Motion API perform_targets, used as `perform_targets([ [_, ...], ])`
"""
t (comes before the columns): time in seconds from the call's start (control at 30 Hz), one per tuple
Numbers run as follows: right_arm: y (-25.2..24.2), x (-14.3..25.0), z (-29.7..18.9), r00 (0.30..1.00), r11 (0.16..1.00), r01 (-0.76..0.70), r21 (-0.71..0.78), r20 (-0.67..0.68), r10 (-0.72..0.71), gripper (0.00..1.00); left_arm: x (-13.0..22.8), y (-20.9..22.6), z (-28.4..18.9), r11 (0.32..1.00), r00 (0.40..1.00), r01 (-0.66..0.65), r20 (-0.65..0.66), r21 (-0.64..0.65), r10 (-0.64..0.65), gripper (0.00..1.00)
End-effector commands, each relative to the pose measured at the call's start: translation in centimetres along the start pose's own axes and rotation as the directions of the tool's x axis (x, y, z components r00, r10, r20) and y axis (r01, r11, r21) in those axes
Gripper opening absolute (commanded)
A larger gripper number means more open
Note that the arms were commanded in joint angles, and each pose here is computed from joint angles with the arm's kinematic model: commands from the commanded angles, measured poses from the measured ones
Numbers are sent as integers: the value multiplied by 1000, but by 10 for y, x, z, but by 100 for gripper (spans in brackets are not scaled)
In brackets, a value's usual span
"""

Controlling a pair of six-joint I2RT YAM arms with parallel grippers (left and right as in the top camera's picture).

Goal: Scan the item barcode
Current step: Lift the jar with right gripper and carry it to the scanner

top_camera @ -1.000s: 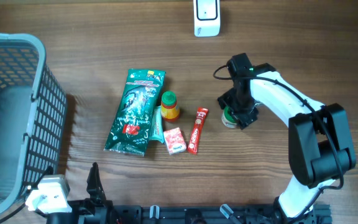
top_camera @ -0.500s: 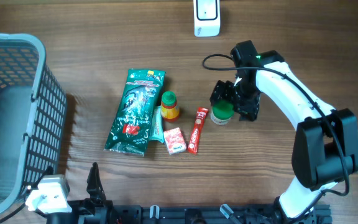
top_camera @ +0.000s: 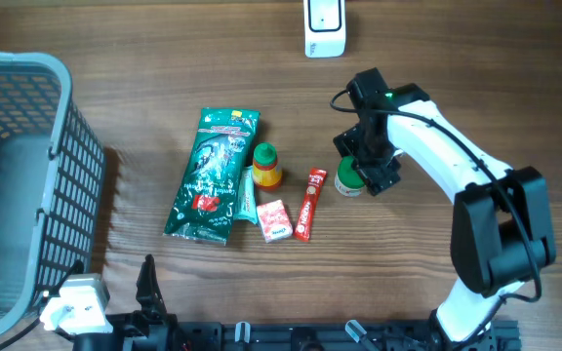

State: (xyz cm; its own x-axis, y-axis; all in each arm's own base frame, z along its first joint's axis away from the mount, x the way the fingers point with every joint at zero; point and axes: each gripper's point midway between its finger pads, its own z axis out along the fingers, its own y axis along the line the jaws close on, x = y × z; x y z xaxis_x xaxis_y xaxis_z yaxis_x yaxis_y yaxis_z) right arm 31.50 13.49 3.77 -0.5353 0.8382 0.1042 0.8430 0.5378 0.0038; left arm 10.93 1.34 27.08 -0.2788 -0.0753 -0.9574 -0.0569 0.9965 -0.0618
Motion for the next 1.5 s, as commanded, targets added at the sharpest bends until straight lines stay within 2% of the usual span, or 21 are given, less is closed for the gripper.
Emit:
perform_targets([
  [0.0, -5, 5, 24, 999, 998, 1, 57, -39, 2, 89, -1, -1, -2, 1000, 1000, 6, 12, 8, -7, 100],
  [0.07, -4, 10, 42, 998, 996, 25, 80, -68, -19, 87, -1, -1, -2, 1000, 1000, 6, 12, 8, -7, 100],
  [0.2, -5, 11, 54, 995, 993, 58, 100, -83, -50, 63, -1, -1, -2, 1000, 1000, 6, 12, 8, -7, 100],
  [0.27, -2, 14, 52, 981, 984, 164, 73, -116, -155, 58, -1, -1, -2, 1000, 1000, 6, 11, 8, -6, 100],
  [0.33, 3, 20, 46, 937, 954, 299, -2, -187, -294, 54, -1, -1, -2, 1000, 1000, 6, 11, 8, -6, 100],
  [0.37, 8, 22, 39, 903, 929, 365, -63, -220, -370, 54, -1, -1, -2, 1000, 1000, 6, 11, 8, -6, 100],
  [0.4, 15, 26, 22, 829, 869, 458, -188, -262, -494, 54, -1, -1, -2, 1000, 1000, 6, 11, 8, -6, 100],
  [0.47, 13, 27, -3, 764, 809, 507, -296, -281, -581, 54, -1, -1, -2, 1000, 1000, 6, 11, 8, -6, 100],
  [0.6, -29, 30, -47, 707, 784, 535, -316, -341, -620, 55, -1, -1, -2, 1000, 1000, 6, 12, 8, -6, 100],
  [0.67, -36, 49, -68, 639, 735, 551, -395, -366, -677, 55, -1, -1, -2, 1000, 1000, 6, 12, 8, -6, 100],
  [0.77, -52, 71, -87, 563, 705, 551, -447, -424, -709, 55, -1, -1, -2, 1000, 1000, 6, 11, 8, -6, 100],
  [0.97, -58, 76, -90, 540, 694, 564, -447, -436, -720, 55, -1, -1, -2, 1000, 1000, 6, 11, 8, -6, 100],
  [1.13, -19, 52, -77, 575, 606, 629, -487, -233, -784, 55, -1, -1, -2, 1000, 1000, 6, 11, 8, -6, 100],
  [1.17, -10, 42, -73, 605, 611, 638, -468, -186, -774, 55, -1, -1, -2, 1000, 1000, 6, 11, 8, -6, 100],
  [1.2, -2, 35, -70, 620, 606, 651, -457, -142, -772, 60, -1, -1, -2, 1000, 1000, 6, 11, 8, -6, 100],
  [1.3, 27, 20, -72, 615, 537, 693, -482, 6, -788, 60, -1, -1, -2, 1000, 1000, 6, 11, 8, -6, 100],
  [1.37, 43, 5, -72, 613, 509, 728, -459, 106, -783, 52, -1, -1, -2, 1000, 1000, 6, 11, 8, -6, 100],
  [1.47, 75, -16, -81, 595, 450, 777, -440, 280, -754, 56, -1, -1, -2, 1000, 1000, 6, 11, 8, -6, 100],
])
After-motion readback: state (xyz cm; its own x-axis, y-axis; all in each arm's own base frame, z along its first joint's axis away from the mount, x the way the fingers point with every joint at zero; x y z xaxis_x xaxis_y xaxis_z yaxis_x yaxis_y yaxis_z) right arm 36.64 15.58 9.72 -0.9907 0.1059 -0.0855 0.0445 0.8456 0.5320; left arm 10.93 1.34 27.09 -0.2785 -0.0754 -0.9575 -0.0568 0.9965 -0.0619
